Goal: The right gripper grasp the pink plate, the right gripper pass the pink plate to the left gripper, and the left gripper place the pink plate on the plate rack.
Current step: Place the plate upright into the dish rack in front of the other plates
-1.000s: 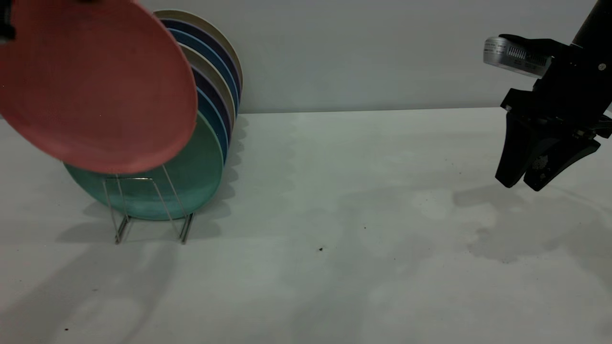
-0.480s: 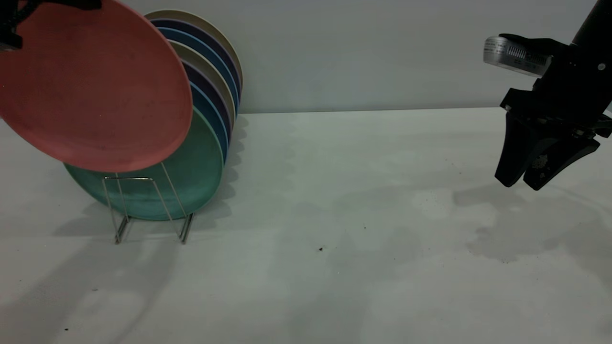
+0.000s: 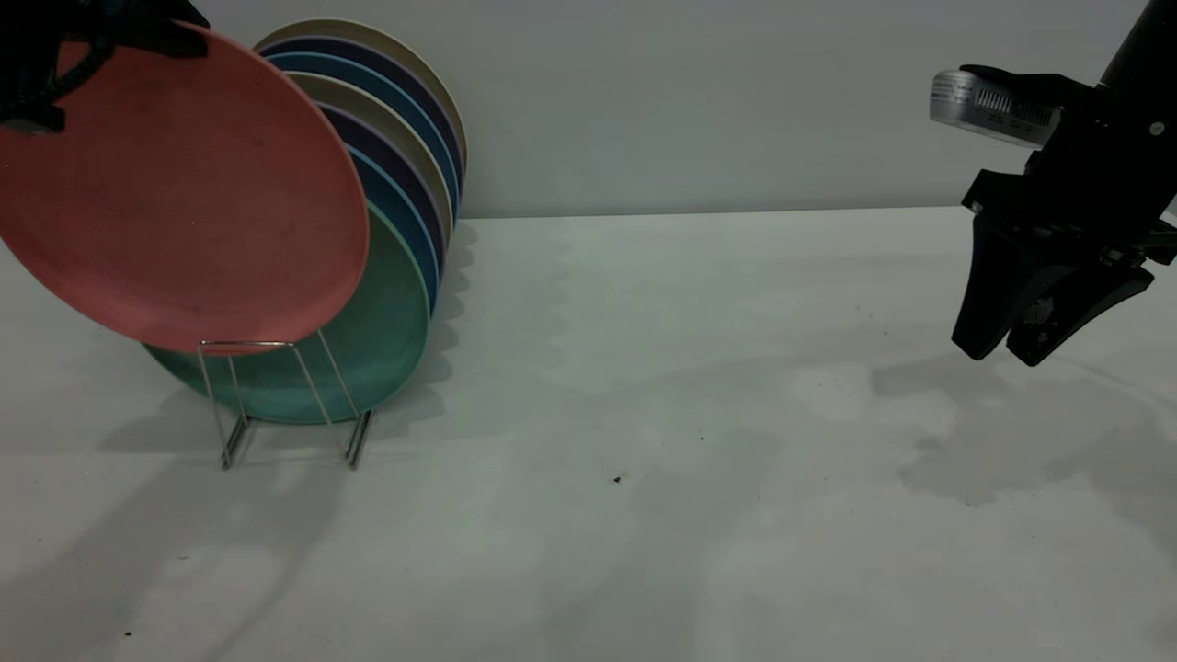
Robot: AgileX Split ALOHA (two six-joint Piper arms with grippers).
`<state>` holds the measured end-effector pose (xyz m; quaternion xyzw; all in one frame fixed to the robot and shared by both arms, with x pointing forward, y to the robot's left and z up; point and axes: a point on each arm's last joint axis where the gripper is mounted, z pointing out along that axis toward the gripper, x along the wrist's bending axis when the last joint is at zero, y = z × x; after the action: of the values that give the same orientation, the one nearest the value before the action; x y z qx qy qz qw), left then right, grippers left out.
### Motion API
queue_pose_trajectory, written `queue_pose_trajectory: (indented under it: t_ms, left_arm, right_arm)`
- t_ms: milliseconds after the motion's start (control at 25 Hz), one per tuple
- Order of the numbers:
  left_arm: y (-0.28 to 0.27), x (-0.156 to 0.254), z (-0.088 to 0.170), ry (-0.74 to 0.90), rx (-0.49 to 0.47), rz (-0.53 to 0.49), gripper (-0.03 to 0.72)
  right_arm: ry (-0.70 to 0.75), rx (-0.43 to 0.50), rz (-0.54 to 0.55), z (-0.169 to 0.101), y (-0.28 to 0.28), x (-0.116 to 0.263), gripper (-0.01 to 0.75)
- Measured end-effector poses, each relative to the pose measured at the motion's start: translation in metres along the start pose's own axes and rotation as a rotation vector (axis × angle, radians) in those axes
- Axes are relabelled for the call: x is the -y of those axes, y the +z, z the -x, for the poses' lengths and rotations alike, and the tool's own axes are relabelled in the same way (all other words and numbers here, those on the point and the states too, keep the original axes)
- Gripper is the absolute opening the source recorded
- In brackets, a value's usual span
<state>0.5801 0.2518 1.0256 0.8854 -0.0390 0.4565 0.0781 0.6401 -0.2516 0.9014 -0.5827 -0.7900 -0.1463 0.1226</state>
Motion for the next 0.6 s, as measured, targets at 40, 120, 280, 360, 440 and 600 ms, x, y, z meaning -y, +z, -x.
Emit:
queue_pose_trajectory:
  t_ms: [40,120,280,360,440,600]
  left_arm:
    - [0.001,0.0,0.001,0.0,0.004,-0.001,0.026]
    - [0.006,0.001,0.004,-0.001,0.018,-0.002,0.026]
    - [0.014,0.002,0.01,-0.003,0.047,-0.003,0.026]
    - [0.016,0.002,0.012,-0.004,0.055,-0.004,0.026]
    - [0.019,0.002,0.013,-0.005,0.062,-0.005,0.026]
    - [0.024,0.002,0.018,-0.006,0.09,0.001,0.026]
  right_arm:
    - [0.0,0.001,0.001,0.0,0.0,0.0,0.445]
    - [0.0,0.002,0.003,0.0,0.0,0.0,0.445]
    - [0.0,0.003,0.005,0.0,0.0,0.0,0.445]
    - [0.0,0.004,0.007,0.0,0.0,-0.001,0.445]
    - [0.0,0.005,0.009,0.0,0.0,-0.001,0.445]
    - [0.0,0.007,0.013,0.001,0.0,-0.001,0.445]
